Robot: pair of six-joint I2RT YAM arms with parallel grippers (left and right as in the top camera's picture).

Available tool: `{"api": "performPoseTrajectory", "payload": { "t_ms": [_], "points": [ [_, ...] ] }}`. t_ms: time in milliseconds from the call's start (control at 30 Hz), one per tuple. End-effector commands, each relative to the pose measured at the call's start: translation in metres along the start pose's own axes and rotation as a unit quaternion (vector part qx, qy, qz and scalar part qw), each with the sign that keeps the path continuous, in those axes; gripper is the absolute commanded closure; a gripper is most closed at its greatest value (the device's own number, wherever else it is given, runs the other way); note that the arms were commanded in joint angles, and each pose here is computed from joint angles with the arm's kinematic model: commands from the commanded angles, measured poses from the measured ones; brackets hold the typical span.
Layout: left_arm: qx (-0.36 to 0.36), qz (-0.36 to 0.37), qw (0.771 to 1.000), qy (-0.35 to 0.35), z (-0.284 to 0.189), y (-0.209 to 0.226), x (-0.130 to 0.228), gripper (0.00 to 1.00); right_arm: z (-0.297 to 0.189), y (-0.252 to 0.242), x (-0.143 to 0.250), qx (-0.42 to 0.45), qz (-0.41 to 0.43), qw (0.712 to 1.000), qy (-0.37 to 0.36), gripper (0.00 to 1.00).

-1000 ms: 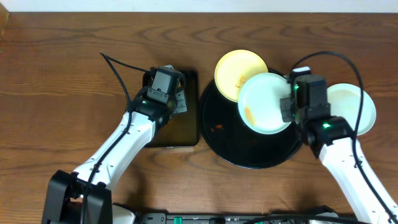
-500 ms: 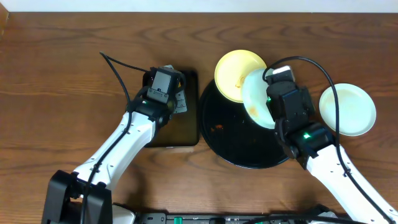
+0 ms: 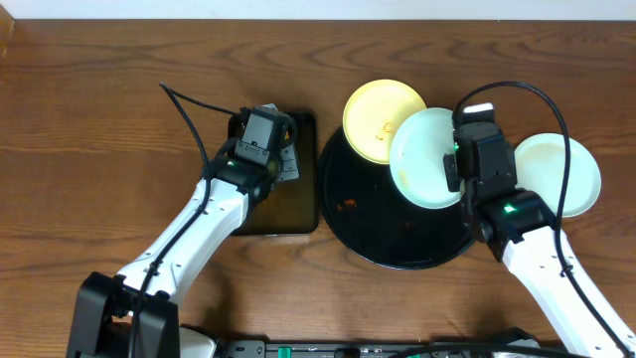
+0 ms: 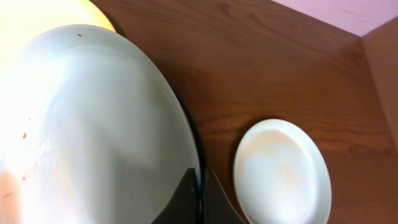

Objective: Clean dirty plates on tray and stack at the side
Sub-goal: 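Lift second green plate with right gripper and stack it on the first, then grasp the yellow plate rim with right gripper and pull it to center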

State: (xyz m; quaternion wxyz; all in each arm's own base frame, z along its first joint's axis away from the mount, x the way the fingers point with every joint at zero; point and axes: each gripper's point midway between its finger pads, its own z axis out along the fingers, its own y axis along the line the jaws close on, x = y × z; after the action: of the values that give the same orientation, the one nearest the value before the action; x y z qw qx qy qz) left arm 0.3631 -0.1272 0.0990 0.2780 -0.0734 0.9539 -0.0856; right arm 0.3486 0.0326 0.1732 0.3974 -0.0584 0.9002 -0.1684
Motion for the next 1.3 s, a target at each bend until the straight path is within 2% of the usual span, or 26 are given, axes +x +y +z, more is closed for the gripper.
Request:
{"api": "performPoseTrajectory", "payload": {
  "t_ms": [0, 167, 367, 467, 600, 900, 1000, 1100, 1133, 1267],
  "points": [
    [-0.007, 0.008, 1.0, -0.003, 0.0, 0.004, -0.001, 0.92, -0.004, -0.023, -0.004, 0.054, 0.05, 0.997, -0.006, 0.99],
    [-0.007, 0.008, 1.0, -0.003, 0.0, 0.004, -0.001, 0.92, 0.004, -0.054, 0.009, 0.089, 0.178, 0.98, 0.011, 0.99],
    [-0.007, 0.008, 1.0, -0.002, 0.0, 0.004, -0.001, 0.92, 0.018, -0.099, 0.026, 0.117, 0.286, 0.951, 0.028, 0.99],
    [-0.007, 0.008, 1.0, -0.003, 0.0, 0.004, -0.001, 0.91, 0.028, -0.125, 0.043, 0.122, 0.346, 0.929, 0.046, 0.99],
    [-0.007, 0.008, 1.0, -0.002, 0.0, 0.004, -0.001, 0.92, 0.042, -0.164, 0.078, 0.133, 0.437, 0.886, 0.081, 0.99],
    [-0.007, 0.008, 1.0, -0.003, 0.0, 0.004, -0.001, 0.91, 0.072, -0.214, 0.152, 0.173, 0.517, 0.826, 0.145, 0.99],
    [-0.007, 0.008, 1.0, -0.002, 0.0, 0.004, -0.001, 0.91, 0.086, -0.211, 0.152, 0.137, 0.525, 0.828, 0.142, 0.98],
    [-0.007, 0.008, 1.0, -0.003, 0.0, 0.004, -0.001, 0.92, 0.098, -0.201, 0.125, 0.063, 0.505, 0.854, 0.104, 0.77],
    [-0.007, 0.008, 1.0, -0.002, 0.0, 0.004, -0.001, 0.92, 0.1, -0.195, 0.113, 0.034, 0.496, 0.863, 0.089, 0.74],
    [-0.007, 0.008, 1.0, -0.002, 0.0, 0.004, -0.001, 0.92, 0.1, -0.158, 0.07, -0.087, 0.46, 0.882, 0.048, 0.71]
  ]
}}
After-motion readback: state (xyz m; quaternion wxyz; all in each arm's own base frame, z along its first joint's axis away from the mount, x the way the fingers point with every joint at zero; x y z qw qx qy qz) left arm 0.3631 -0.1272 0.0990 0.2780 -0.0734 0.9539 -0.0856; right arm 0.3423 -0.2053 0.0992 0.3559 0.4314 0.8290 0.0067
